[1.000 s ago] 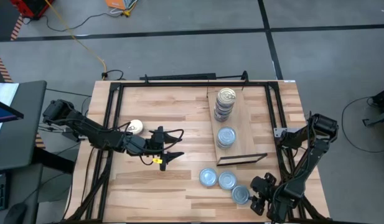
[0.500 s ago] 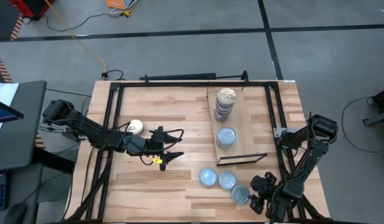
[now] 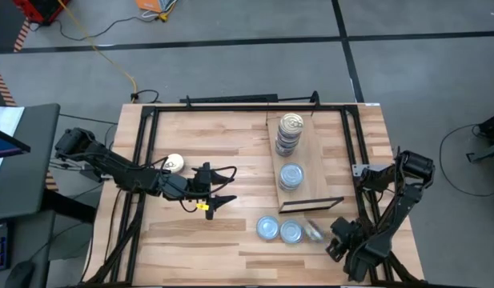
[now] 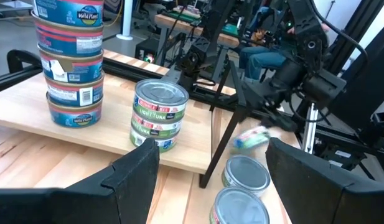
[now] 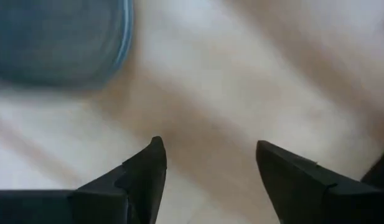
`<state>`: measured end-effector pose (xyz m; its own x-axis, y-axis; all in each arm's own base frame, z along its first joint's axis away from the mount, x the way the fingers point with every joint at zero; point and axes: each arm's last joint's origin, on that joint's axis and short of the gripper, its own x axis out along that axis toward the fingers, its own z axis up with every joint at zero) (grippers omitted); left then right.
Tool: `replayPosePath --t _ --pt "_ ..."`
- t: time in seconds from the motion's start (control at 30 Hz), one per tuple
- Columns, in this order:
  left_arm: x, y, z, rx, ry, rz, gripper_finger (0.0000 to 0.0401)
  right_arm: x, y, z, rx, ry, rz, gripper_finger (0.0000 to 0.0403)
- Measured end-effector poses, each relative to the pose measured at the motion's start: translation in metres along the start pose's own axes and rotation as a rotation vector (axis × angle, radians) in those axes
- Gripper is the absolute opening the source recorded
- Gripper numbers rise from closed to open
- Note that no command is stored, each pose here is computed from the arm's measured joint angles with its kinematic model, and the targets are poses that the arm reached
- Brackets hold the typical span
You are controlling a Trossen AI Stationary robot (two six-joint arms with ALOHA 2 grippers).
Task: Stack canned seafood by type on shelf
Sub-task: Stack the green tuna can on top of the other green tuna can on the shelf
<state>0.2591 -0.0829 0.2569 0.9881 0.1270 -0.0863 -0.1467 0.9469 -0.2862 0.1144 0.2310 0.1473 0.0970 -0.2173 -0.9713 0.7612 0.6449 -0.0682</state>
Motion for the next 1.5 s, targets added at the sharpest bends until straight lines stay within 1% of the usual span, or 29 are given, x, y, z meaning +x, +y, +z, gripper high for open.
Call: replayPosePath --t 0.07,0.17,0.27,0.33,0.43,0.5,0.63,0.87,0.93,1.03,1.13,1.23,1.37,1.43,1.5 --pt "0.000 0.000 0.000 -0.001 0.003 0.001 0.0281 -0.004 -0.008 -0.001 0.037 0.009 -0.049 0.0273" --pt "0.000 0.000 0.000 -0.004 0.004 0.000 0.0281 -0.022 -0.016 -0.003 0.050 0.025 -0.046 0.0273" --pt "0.000 0.000 0.000 -0.003 0.004 0.000 0.0281 -0.043 -0.016 -0.004 0.022 0.041 0.029 0.0273" --pt "0.000 0.000 0.000 -0.003 0.002 0.003 0.0281 -0.053 -0.010 -0.003 -0.023 0.017 0.092 0.0273" --pt "0.000 0.000 0.000 -0.003 0.002 0.005 0.0281 -0.057 0.007 -0.003 -0.116 -0.041 0.155 0.0273" --pt "0.000 0.000 0.000 -0.004 0.001 0.005 0.0281 -0.054 0.017 -0.001 -0.179 -0.080 0.157 0.0273" --pt "0.000 0.000 0.000 -0.007 0.001 0.005 0.0281 -0.037 0.034 0.003 -0.354 -0.205 0.095 0.0273" --pt "0.000 0.000 -0.001 -0.009 0.008 0.007 0.0281 -0.011 0.054 0.000 -0.639 -0.269 -0.069 0.0268" --pt "0.000 0.001 -0.001 -0.004 0.011 0.008 0.0281 -0.009 0.059 -0.003 -0.699 -0.282 -0.126 0.0256" --pt "0.000 0.001 -0.002 0.004 0.020 0.015 0.0281 -0.006 0.065 -0.006 -0.783 -0.300 -0.192 0.0228" --pt "0.000 0.001 -0.002 0.005 0.017 0.024 0.0281 0.002 0.070 -0.009 -0.850 -0.306 -0.217 0.0195" --pt "0.000 0.001 -0.002 0.005 0.017 0.025 0.0281 0.008 0.074 -0.007 -0.866 -0.307 -0.228 0.0161" --pt "0.000 0.001 -0.002 0.004 0.016 0.026 0.0281 0.012 0.079 -0.003 -0.844 -0.288 -0.218 0.0121" --pt "0.000 0.001 -0.002 0.004 0.016 0.028 0.0281 0.006 0.079 -0.001 -0.851 -0.288 -0.210 0.0107" --pt "0.000 0.001 -0.002 0.005 0.016 0.028 0.0281 -0.005 0.083 -0.001 -0.852 -0.290 -0.172 0.0100"
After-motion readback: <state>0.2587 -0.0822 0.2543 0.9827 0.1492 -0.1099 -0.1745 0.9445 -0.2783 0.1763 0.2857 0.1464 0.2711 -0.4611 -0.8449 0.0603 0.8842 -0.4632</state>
